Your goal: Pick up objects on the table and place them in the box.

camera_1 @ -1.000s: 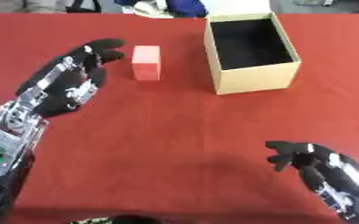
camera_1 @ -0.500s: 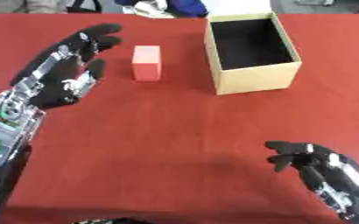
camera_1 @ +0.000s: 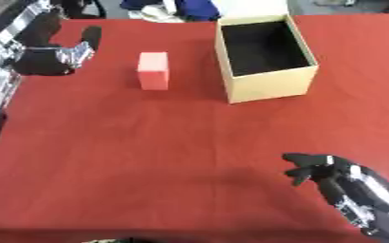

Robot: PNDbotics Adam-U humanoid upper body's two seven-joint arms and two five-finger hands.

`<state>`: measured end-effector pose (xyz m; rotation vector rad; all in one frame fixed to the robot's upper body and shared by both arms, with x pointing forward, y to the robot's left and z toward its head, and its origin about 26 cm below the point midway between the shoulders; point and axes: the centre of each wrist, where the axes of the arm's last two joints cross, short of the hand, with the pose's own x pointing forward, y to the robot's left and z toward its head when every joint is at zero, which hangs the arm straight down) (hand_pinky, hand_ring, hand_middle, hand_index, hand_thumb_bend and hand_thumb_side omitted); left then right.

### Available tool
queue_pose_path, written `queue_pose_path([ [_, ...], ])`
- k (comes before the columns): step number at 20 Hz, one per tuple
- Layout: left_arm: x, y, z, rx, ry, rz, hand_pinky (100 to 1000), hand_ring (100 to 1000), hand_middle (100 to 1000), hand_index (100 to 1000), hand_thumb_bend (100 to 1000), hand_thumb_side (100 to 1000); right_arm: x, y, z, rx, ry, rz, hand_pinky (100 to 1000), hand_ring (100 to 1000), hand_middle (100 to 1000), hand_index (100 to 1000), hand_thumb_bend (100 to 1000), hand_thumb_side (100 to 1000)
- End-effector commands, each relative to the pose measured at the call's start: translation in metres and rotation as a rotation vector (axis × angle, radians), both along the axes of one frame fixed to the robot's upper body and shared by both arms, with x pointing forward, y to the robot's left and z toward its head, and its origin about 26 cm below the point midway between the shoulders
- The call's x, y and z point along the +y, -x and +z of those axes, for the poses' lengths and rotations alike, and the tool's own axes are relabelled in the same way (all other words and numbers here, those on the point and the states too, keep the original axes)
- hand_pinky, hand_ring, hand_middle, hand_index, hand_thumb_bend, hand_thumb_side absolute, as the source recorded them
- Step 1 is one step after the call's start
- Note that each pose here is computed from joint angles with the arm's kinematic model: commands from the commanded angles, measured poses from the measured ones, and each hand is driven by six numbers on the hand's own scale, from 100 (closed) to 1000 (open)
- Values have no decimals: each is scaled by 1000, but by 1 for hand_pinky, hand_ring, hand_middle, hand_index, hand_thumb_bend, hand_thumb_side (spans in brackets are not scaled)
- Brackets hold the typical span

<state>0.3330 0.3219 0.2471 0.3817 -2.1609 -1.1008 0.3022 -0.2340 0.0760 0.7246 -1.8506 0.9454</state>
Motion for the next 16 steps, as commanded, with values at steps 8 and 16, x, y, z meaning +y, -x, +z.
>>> queue_pose_path([
  [8,15,-43,22,-19,-313,58,1000,900,911,941,480,313,-3,0,4,-11,20,14,841,939,572,812,100,555],
  [16,33,-76,15,39,-477,99,1000,898,908,942,618,405,-3,0,3,-8,23,25,841,938,572,812,100,553],
])
